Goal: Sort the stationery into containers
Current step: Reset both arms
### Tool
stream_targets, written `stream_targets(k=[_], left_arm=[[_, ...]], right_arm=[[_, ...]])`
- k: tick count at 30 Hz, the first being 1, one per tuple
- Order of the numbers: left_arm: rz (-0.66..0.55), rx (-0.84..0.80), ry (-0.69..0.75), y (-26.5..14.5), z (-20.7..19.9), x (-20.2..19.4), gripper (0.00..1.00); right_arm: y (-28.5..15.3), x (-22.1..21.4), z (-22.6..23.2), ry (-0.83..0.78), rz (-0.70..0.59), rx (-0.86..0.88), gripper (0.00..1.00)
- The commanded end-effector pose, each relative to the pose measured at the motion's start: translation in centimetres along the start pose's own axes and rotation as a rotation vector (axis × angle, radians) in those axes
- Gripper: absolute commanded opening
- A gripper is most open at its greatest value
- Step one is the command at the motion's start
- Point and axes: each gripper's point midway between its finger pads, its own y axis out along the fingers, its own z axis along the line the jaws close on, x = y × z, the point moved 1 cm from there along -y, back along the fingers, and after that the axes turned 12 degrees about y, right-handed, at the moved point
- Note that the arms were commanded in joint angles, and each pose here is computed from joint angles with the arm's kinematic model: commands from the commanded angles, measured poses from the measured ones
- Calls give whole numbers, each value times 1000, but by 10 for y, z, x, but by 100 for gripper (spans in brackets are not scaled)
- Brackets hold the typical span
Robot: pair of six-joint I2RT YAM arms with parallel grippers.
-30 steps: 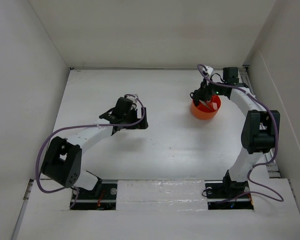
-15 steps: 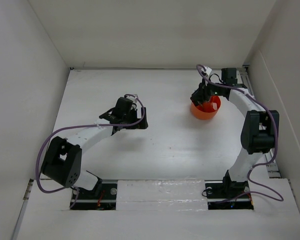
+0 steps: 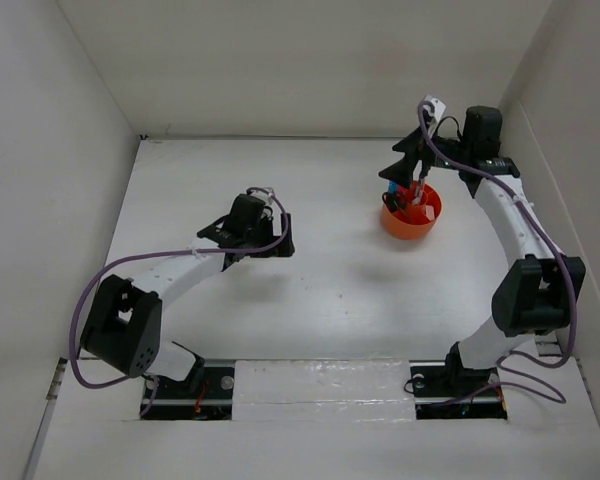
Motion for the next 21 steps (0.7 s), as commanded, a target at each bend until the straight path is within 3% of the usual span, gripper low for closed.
stream_targets(k=[1, 4, 5, 6, 7, 9, 10, 12, 14, 19, 21], left_arm=[[-67, 29, -17, -15, 2, 16, 100], [-101, 115, -54, -25, 12, 36, 100], [-121, 185, -82, -29, 21, 47, 100], [-134, 223, -94, -35, 24, 59, 100], [-204, 249, -112, -50, 22, 98, 100], [-246, 367, -141, -75, 35, 126, 100], [-348, 375, -159, -103, 30, 168, 100], [-394, 455, -189, -131, 40, 192, 100], [-502, 455, -272, -172, 47, 233, 100], [-542, 521, -375, -228, 77, 238, 100], [-574, 538, -383, -249, 79, 229, 100]], right_arm=[[-3, 65, 28, 34, -144, -13, 99], [6, 109, 60, 65, -226, -146, 99], [1, 114, 51, 100, -243, -303, 99], [5, 132, 75, 91, -274, -326, 99], [-7, 146, 87, 92, -318, -384, 99], [-25, 153, 88, 183, -364, -563, 99], [-41, 169, 92, 199, -402, -601, 99], [-74, 163, 89, 330, -421, -754, 99], [-100, 172, 96, 373, -447, -789, 99], [-159, 147, 116, 398, -361, -918, 99], [-192, 149, 136, 383, -431, -938, 99]])
